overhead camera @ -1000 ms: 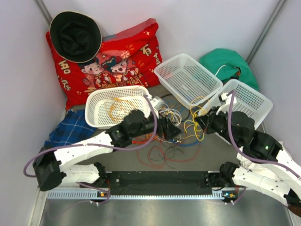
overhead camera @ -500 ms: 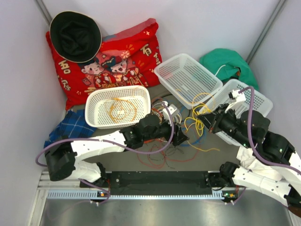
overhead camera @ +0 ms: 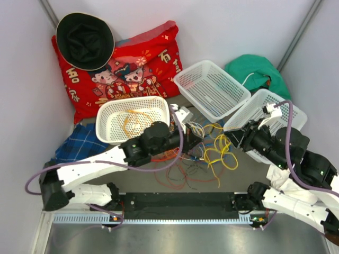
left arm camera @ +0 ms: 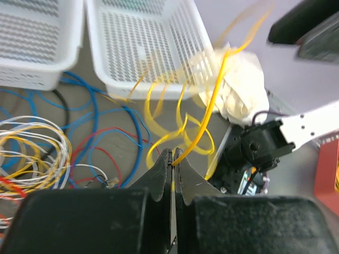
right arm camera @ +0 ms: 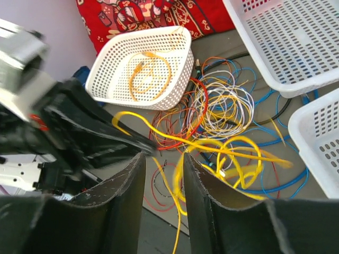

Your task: Untangle the cables

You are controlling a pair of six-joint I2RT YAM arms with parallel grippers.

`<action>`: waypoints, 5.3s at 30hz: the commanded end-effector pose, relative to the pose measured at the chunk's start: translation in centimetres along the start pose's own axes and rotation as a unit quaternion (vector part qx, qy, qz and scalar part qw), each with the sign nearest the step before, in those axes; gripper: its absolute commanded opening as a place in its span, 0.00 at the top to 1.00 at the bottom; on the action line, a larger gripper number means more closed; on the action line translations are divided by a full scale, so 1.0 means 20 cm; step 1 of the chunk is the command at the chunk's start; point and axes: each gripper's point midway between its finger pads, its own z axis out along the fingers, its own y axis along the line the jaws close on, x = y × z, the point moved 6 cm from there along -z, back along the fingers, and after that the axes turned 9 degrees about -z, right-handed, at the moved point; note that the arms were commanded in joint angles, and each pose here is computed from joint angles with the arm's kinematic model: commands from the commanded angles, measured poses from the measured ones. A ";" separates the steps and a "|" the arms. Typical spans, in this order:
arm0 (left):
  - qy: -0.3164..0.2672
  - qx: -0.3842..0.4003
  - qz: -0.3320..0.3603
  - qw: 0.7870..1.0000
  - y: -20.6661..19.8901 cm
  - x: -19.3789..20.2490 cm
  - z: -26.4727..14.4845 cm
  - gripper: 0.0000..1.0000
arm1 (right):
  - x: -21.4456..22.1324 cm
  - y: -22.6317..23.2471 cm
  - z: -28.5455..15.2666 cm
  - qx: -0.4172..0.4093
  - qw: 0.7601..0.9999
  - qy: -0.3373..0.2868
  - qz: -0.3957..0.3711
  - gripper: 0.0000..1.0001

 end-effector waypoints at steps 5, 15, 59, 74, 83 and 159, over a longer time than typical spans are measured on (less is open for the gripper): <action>-0.123 -0.111 0.000 0.986 -0.03 -0.35 -0.36 1.00 | -0.02 0.02 0.00 -0.015 1.000 -0.020 0.005 0.65; -0.227 -0.333 0.009 0.915 0.10 -0.68 -0.67 1.00 | 0.10 0.00 0.06 -0.011 1.000 0.009 0.009 0.65; -0.245 -0.456 -0.091 0.850 0.46 -0.93 -0.86 1.00 | 0.89 -0.06 0.89 0.037 0.980 0.175 -0.083 0.63; -0.266 -0.356 -0.102 0.890 0.45 -0.78 -0.80 1.00 | 0.11 0.07 0.45 0.003 0.998 0.002 -0.067 1.00; -0.229 -0.237 -0.112 0.938 0.41 -0.63 -0.66 1.00 | -0.32 0.22 0.33 -0.020 0.995 -0.005 -0.096 1.00; 0.102 -0.471 -0.091 0.872 0.71 0.57 -0.04 0.01 | 0.61 -0.08 0.42 -0.004 0.992 0.125 -0.002 0.28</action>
